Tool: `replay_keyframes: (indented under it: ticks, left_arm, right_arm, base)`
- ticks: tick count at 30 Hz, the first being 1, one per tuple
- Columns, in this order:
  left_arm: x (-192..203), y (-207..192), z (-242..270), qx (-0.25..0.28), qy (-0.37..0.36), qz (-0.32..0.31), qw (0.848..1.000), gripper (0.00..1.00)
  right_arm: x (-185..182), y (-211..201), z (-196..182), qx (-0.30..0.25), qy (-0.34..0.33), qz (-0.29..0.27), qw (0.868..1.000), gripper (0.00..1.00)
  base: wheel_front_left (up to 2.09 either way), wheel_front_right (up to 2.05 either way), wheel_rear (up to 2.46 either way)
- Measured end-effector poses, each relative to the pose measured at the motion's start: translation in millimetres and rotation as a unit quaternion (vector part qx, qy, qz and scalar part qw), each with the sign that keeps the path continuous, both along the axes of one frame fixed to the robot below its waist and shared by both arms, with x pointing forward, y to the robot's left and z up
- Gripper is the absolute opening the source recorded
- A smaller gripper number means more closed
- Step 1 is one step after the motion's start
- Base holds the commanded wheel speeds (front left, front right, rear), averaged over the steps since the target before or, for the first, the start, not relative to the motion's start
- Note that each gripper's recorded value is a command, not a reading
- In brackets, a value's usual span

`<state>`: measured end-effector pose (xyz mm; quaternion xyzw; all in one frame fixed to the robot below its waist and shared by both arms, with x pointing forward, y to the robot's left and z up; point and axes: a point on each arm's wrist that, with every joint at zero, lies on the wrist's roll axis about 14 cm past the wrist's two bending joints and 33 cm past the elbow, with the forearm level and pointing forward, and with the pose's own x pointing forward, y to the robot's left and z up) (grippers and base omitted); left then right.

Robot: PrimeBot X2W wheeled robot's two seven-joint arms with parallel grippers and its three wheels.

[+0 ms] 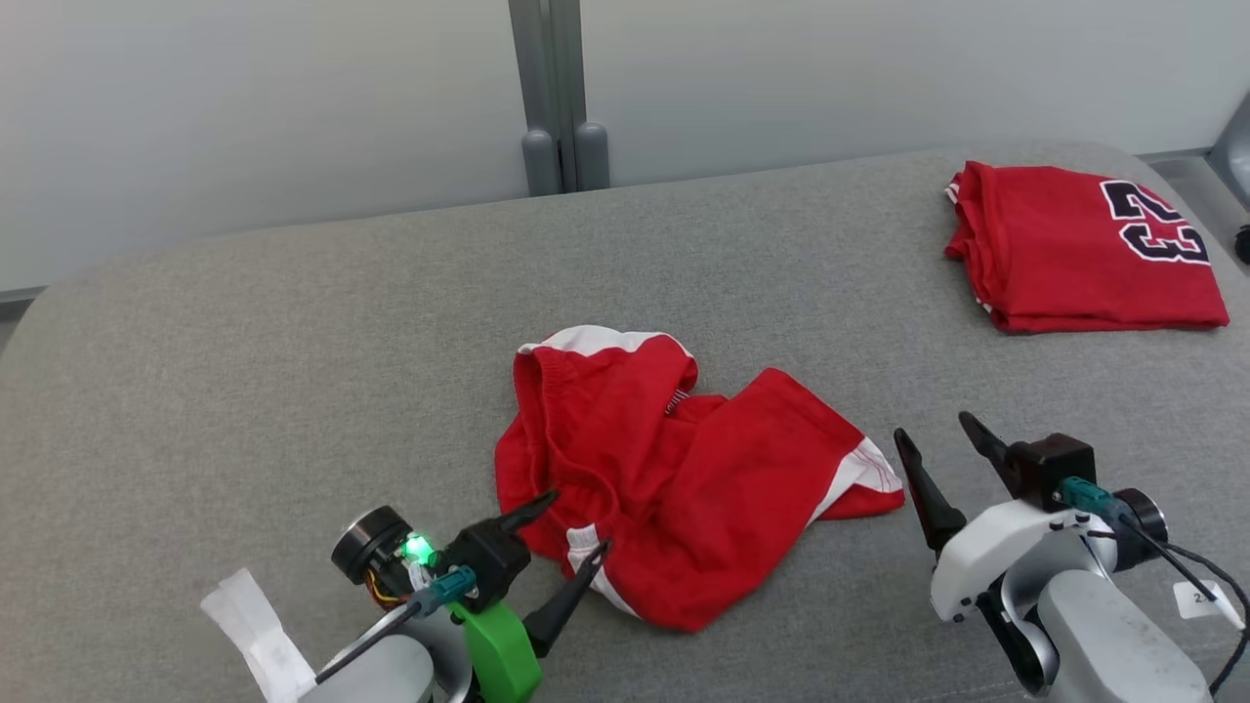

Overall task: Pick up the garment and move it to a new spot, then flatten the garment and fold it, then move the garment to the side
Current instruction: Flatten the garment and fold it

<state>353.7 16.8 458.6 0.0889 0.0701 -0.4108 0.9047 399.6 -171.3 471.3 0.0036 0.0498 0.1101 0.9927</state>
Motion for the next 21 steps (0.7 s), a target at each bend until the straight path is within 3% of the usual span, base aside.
replay_keyframes:
  ticks: [14,21]
  left_arm:
    - [11.8,-14.3,-38.2,0.062,0.048,-0.066,0.995,1.0]
    - [13.4,-4.9,-52.9,0.068,0.075,-0.054,0.993,1.0]
  right_arm:
    - [14.9,19.2,-46.9,-0.014,0.091,0.035,0.995,1.0]
    - [19.7,26.4,-59.4,-0.012,0.117,0.045,0.992,1.0]
  base:
    - [0.0,0.0,0.0]
    - [0.0,0.0,0.0]
